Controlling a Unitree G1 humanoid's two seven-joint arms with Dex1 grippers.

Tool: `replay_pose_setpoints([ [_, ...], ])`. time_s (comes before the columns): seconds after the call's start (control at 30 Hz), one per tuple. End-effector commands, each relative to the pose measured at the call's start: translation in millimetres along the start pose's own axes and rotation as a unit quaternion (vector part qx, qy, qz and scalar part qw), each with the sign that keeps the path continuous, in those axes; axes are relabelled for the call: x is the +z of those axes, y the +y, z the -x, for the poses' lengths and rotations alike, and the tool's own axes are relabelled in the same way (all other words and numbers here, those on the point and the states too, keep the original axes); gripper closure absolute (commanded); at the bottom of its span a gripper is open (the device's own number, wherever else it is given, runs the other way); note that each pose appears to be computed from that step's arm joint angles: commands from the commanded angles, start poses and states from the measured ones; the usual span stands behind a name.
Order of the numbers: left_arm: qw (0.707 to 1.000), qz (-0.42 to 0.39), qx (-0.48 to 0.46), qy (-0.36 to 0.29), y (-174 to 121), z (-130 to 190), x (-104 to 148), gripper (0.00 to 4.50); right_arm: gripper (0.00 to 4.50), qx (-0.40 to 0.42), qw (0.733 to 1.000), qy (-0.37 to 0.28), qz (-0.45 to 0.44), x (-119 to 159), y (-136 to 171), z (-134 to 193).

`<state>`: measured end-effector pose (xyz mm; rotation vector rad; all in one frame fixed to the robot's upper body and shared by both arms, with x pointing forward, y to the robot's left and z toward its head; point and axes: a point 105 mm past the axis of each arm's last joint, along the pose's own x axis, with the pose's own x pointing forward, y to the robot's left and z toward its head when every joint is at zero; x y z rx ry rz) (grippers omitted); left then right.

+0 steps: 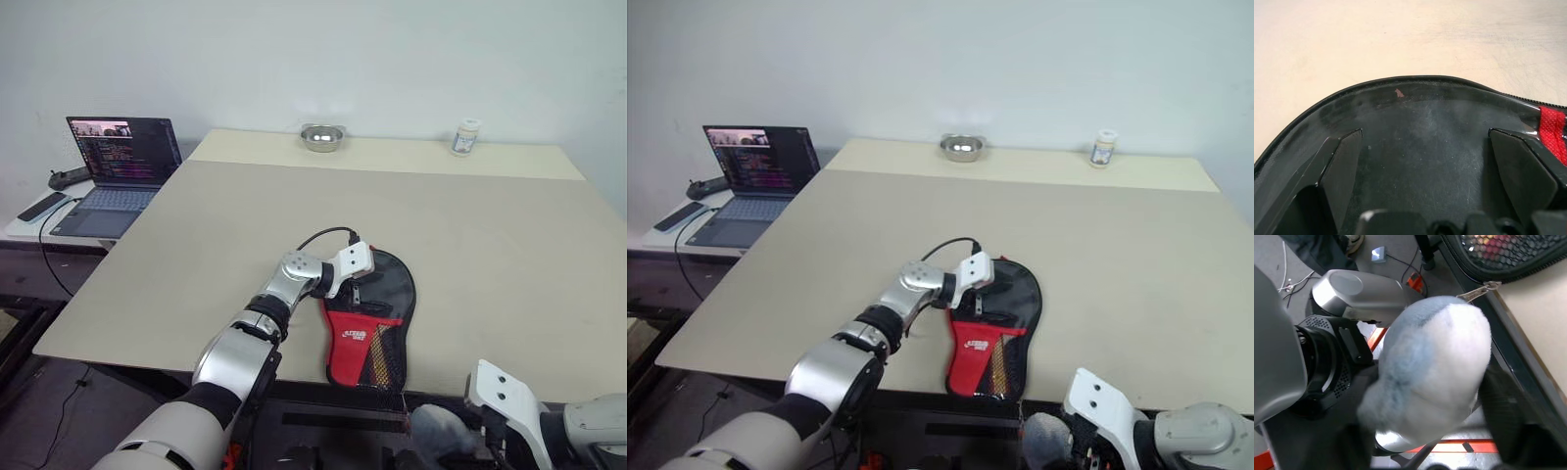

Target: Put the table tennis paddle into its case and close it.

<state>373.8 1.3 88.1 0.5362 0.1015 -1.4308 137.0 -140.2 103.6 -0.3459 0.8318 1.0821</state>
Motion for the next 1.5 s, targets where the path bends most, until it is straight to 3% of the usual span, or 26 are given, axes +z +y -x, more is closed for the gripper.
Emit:
replay_pose_setpoints([
  [0.03,0.999,0.021,-0.023,0.035,-15,4,-26,0.0,0.25,0.005,0.999,-0.016,0.029,13,4,5],
  [0.07,0.999,0.023,-0.022,0.036,-15,6,-28,0.0,0.01,0.005,0.999,-0.021,0.031,15,3,7],
  [0.2,0.999,0.027,-0.018,0.036,-14,12,-31,0.0,0.01,-0.015,0.998,-0.046,0.037,29,-12,17],
  [0.37,0.999,0.026,-0.023,0.022,-14,20,-30,0.0,0.01,-0.094,0.987,-0.122,0.049,65,-57,35],
  [0.63,0.999,-0.007,-0.005,-0.045,4,41,3,0.0,0.01,-0.198,0.954,-0.212,0.077,104,-131,52],
  [0.8,0.997,-0.005,0.038,-0.07,10,63,9,0.0,0.01,-0.234,0.931,-0.264,0.096,127,-172,41],
  [0.9,0.995,0.001,0.056,-0.079,9,64,14,0.0,0.01,-0.245,0.926,-0.269,0.099,125,-190,38],
  [1.0,0.987,0.026,0.134,-0.084,-1,114,6,0.0,0.01,-0.241,0.928,-0.272,0.086,131,-212,15],
  [1.13,0.986,0.045,0.152,-0.049,-14,123,-4,0.0,0.01,-0.265,0.914,-0.3,0.062,125,-240,32],
  [1.27,0.984,0.056,0.165,-0.026,-15,135,-11,0.0,0.01,-0.257,0.916,-0.301,0.066,118,-245,39],
  [1.5,0.978,0.064,0.199,-0.027,2,145,-13,0.0,0.01,-0.179,0.947,-0.253,0.086,93,-210,30],
])
